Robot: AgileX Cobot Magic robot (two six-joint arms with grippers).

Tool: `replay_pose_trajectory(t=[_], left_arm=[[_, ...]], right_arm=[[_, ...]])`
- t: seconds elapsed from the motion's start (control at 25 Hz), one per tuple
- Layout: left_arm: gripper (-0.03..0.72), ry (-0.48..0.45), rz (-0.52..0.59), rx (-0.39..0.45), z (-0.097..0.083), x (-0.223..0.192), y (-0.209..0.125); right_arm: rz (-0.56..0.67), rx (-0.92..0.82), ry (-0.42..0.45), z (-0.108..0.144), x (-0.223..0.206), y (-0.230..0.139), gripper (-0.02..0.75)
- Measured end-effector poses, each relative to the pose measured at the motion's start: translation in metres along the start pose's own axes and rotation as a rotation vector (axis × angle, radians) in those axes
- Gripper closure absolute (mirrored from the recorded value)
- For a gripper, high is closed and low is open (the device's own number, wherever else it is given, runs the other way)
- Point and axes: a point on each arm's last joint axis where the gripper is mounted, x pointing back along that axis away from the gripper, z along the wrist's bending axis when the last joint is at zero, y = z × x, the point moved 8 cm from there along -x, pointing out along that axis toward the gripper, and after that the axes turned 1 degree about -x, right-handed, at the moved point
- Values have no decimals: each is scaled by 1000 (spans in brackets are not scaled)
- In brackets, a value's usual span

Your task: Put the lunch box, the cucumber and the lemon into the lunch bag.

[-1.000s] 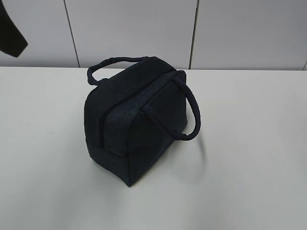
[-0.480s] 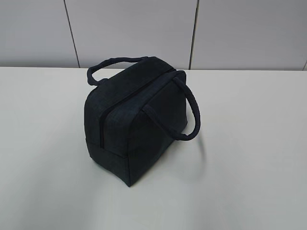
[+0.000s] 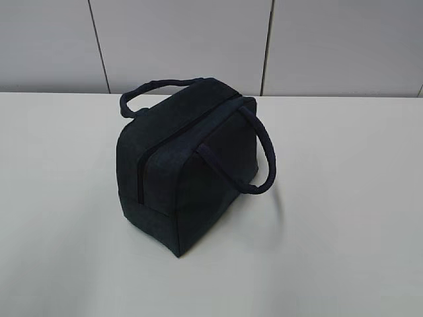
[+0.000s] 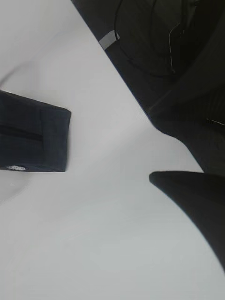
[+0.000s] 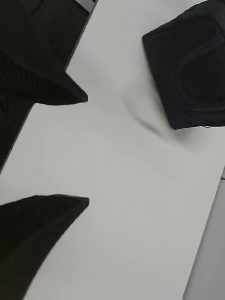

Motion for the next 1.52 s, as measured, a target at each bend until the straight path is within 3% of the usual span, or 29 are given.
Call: replay_pose_trajectory(t=[0.36, 0.52, 0.72, 0.8, 1.2, 1.52], left_arm=[[449, -8, -187, -11, -7, 28, -30], [449, -9, -205, -19, -9, 33, -51], [449, -11, -232, -28, -11, 33, -74], [449, -12, -194, -27, -11, 27, -82], [449, 88, -223, -53, 6, 21, -77], [449, 109, -235, -56, 10, 19, -75]], right_arm=[[11, -19, 7, 8, -16, -49, 283], [22, -27, 23, 13, -28, -68, 283], [-5, -37, 26, 13, -35, -66, 283], [-6, -39, 29, 14, -36, -66, 283], [-9, -41, 33, 14, -37, -66, 283], [-11, -39, 29, 14, -37, -65, 283]])
